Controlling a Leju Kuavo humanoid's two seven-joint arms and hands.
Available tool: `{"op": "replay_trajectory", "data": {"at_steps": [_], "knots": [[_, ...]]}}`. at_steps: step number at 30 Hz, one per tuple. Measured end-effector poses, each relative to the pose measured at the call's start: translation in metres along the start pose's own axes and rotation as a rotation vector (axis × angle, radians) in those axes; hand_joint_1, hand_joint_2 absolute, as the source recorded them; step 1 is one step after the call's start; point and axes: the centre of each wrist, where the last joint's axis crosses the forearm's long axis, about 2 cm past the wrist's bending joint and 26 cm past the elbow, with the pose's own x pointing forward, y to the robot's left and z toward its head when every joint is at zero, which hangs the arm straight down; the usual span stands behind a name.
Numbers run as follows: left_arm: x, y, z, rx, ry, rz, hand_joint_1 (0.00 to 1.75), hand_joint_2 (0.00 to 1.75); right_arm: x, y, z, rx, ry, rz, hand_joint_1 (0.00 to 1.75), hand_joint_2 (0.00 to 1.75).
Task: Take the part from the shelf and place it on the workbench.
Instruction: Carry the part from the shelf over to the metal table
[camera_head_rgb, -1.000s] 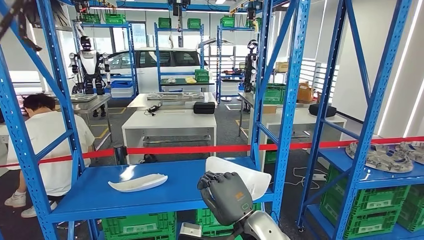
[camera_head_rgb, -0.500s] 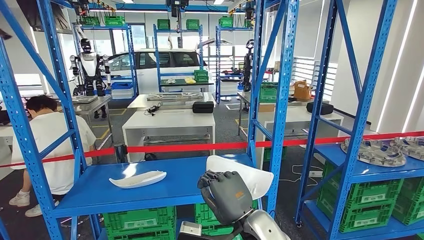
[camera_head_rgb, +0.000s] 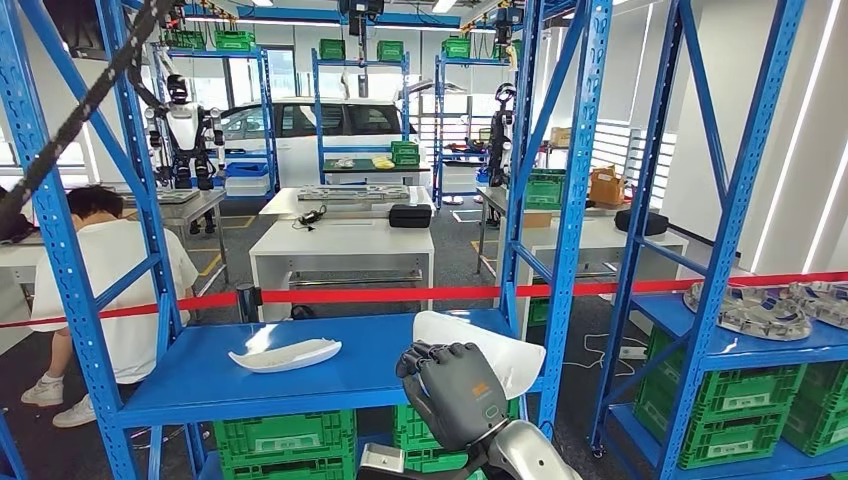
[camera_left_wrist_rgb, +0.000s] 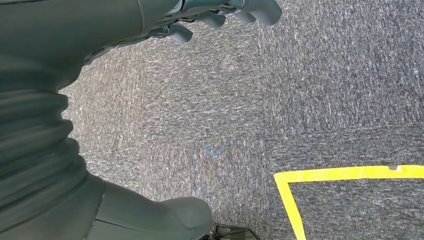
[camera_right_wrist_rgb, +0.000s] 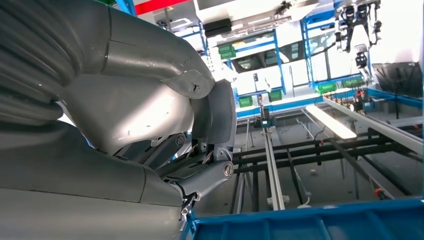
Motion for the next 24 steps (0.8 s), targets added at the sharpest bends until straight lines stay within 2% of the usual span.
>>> {"op": "replay_trajectory", "data": {"at_steps": [24], "knots": [[-0.002, -0.001, 0.001, -0.011, 0.001, -0.008, 0.00, 1.75, 0.000, 0.013, 0.013, 0.012, 0.006, 0.000, 1.75, 1.75]]}}
